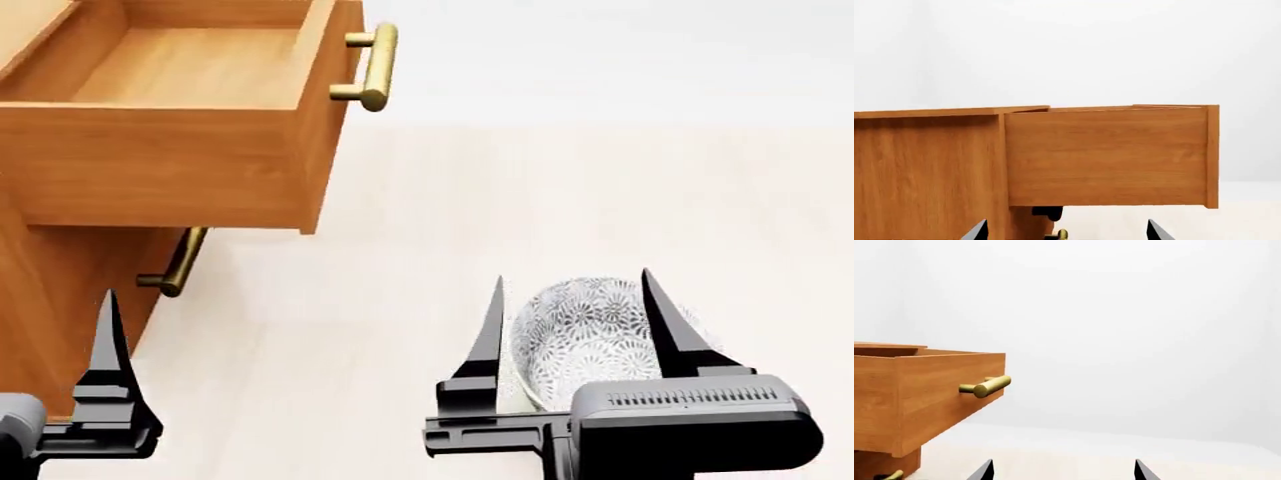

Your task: Put the ketchup in the top drawer of the cabinet.

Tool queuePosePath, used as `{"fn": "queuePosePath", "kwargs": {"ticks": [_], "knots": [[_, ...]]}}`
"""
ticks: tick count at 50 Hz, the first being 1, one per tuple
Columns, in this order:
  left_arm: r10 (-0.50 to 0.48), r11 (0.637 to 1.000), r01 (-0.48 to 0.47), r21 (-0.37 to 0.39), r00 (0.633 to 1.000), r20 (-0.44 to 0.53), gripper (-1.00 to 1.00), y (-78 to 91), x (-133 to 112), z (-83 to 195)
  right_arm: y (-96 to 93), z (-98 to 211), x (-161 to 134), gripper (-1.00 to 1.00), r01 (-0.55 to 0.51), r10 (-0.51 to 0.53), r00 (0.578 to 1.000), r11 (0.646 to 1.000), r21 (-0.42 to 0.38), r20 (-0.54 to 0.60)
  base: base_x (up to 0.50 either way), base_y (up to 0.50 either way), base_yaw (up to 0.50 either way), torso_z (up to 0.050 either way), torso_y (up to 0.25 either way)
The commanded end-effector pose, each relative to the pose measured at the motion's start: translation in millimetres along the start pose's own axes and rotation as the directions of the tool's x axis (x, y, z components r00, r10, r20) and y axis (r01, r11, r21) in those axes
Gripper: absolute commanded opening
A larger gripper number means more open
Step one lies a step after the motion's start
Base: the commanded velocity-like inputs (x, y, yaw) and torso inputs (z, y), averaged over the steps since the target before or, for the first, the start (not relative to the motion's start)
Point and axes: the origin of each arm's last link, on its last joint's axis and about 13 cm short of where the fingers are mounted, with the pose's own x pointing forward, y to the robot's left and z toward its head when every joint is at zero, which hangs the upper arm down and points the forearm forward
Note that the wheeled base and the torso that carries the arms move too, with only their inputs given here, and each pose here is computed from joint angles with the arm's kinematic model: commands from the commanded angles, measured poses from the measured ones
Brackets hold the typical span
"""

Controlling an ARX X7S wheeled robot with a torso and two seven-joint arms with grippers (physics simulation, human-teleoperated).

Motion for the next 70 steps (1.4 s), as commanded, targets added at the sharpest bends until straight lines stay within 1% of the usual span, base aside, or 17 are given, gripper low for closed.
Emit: {"fn": "queuePosePath", "kwargs": {"ticks": [1, 15, 16, 17, 20, 25, 26, 32, 34, 35, 38, 39, 40, 54, 60, 66, 70], "knots": [[0.001, 1.000, -0.001, 0.000, 1.000, -0.001, 1.00, 0.5, 0.2, -0.4, 0.4, -1.4, 0.1, 1.00, -0.002, 0.002, 1.000, 1.000, -0.004, -0.004, 0.00, 0.50, 0.00, 0.000, 0.000], [-0.001, 1.000, 0.001, 0.000, 1.000, -0.005, 1.00, -0.1, 0.9, -1.7, 0.1, -3.2, 0.1, 1.00, -0.004, 0.004, 1.000, 1.000, -0.004, -0.009, 0.00, 0.50, 0.00, 0.000, 0.000], [-0.001, 1.000, 0.001, 0.001, 1.000, -0.005, 1.00, -0.1, 1.0, -1.7, 0.0, -2.9, 0.3, 1.00, 0.000, 0.000, 1.000, 1.000, -0.021, -0.001, 0.00, 0.50, 0.00, 0.000, 0.000], [-0.003, 1.000, 0.003, 0.000, 1.000, -0.005, 1.00, -0.2, 1.0, -1.9, -0.4, -2.4, 0.1, 1.00, 0.007, -0.008, 1.000, 1.000, 0.023, 0.018, 0.00, -0.21, 0.00, 0.000, 0.000], [-0.002, 1.000, 0.002, 0.002, 1.000, -0.008, 1.00, -0.5, 1.2, -3.2, 0.4, -3.7, -1.8, 1.00, -0.003, 0.003, 1.000, 1.000, -0.002, 0.005, 0.00, 0.00, 0.00, 0.000, 0.000], [-0.001, 1.000, 0.001, 0.004, 1.000, -0.009, 1.00, -0.7, 1.3, -3.3, 0.0, -3.8, -1.0, 1.00, 0.000, 0.000, 1.000, 1.000, 0.000, 0.000, 0.00, 0.00, 0.00, 0.000, 0.000], [-0.002, 1.000, 0.002, 0.002, 1.000, -0.009, 1.00, -0.9, 1.1, -2.9, -0.5, 3.0, 2.3, 1.00, -0.001, 0.001, 1.000, 1.000, 0.000, -0.002, 0.00, 0.00, 0.00, 0.000, 0.000], [0.000, 1.000, 0.000, 0.004, 1.000, -0.008, 1.00, -0.7, 1.1, -3.3, -0.4, -3.0, -0.5, 1.00, 0.003, -0.003, 1.000, 1.000, -0.004, 0.009, 0.00, 0.00, 0.00, 0.000, 0.000], [-0.001, 1.000, 0.001, 0.004, 1.000, -0.009, 1.00, -0.9, 0.9, -4.3, -2.5, 0.4, -1.8, 1.00, -0.015, 0.015, 1.000, 1.000, 0.015, 0.024, 0.00, 0.00, 0.00, 0.000, 0.000], [0.000, 1.000, 0.000, 0.002, 1.000, -0.008, 1.00, -0.8, 0.6, -4.3, -6.5, 3.5, -3.9, 1.00, -0.020, 0.018, 0.998, 0.999, 0.030, 0.061, 0.00, 0.00, 0.00, 0.000, 0.000], [-0.001, 1.000, 0.001, -0.003, 1.000, -0.002, 1.00, -0.7, 0.3, -3.6, -13.3, 2.1, -4.9, 1.00, -0.014, 0.013, 0.999, 1.000, 0.015, 0.051, 0.00, 0.00, 0.00, 0.000, 0.000], [0.000, 1.000, 0.000, -0.003, 1.000, -0.001, 1.00, -0.8, 0.4, -3.8, -18.4, -0.8, -6.1, 1.00, -0.015, 0.017, 0.999, 1.000, -0.025, 0.051, 0.00, 0.00, 0.00, 0.000, 0.000], [0.001, 1.000, -0.001, -0.001, 1.000, 0.000, 1.00, -0.7, 0.4, -4.0, -20.6, -1.2, -6.1, 1.00, -0.012, 0.013, 0.998, 0.999, -0.035, 0.055, 0.00, 0.00, 0.00, 0.000, 0.000], [-0.001, 1.000, 0.001, 0.019, 1.000, 0.000, 1.00, -3.1, -0.1, -6.5, -68.7, -1.8, -12.7, 1.00, 0.003, -0.001, 0.999, 0.999, -0.038, 0.050, 0.00, 0.00, 0.00, 0.000, 0.000], [-0.005, 1.000, 0.005, 0.024, 1.000, 0.002, 1.00, -4.3, 0.2, -6.8, -92.6, 1.5, -15.1, 1.00, 0.046, -0.045, 0.998, 0.999, -0.019, 0.050, 0.00, 0.00, 0.00, 0.000, 0.000], [-0.005, 1.000, 0.005, 0.025, 1.000, -0.001, 1.00, -4.7, 1.5, -8.3, -105.2, -0.8, -17.2, 1.00, 0.027, -0.027, 0.999, 0.999, -0.024, 0.025, 0.00, 0.00, 0.00, 0.000, 0.000], [-0.003, 1.000, 0.003, 0.026, 1.000, -0.003, 1.00, -4.9, 1.9, -9.1, -114.8, -1.5, -17.6, 1.00, 0.048, -0.047, 0.999, 0.998, -0.034, 0.018, 0.00, 0.00, 0.00, 0.000, 0.000]]}}
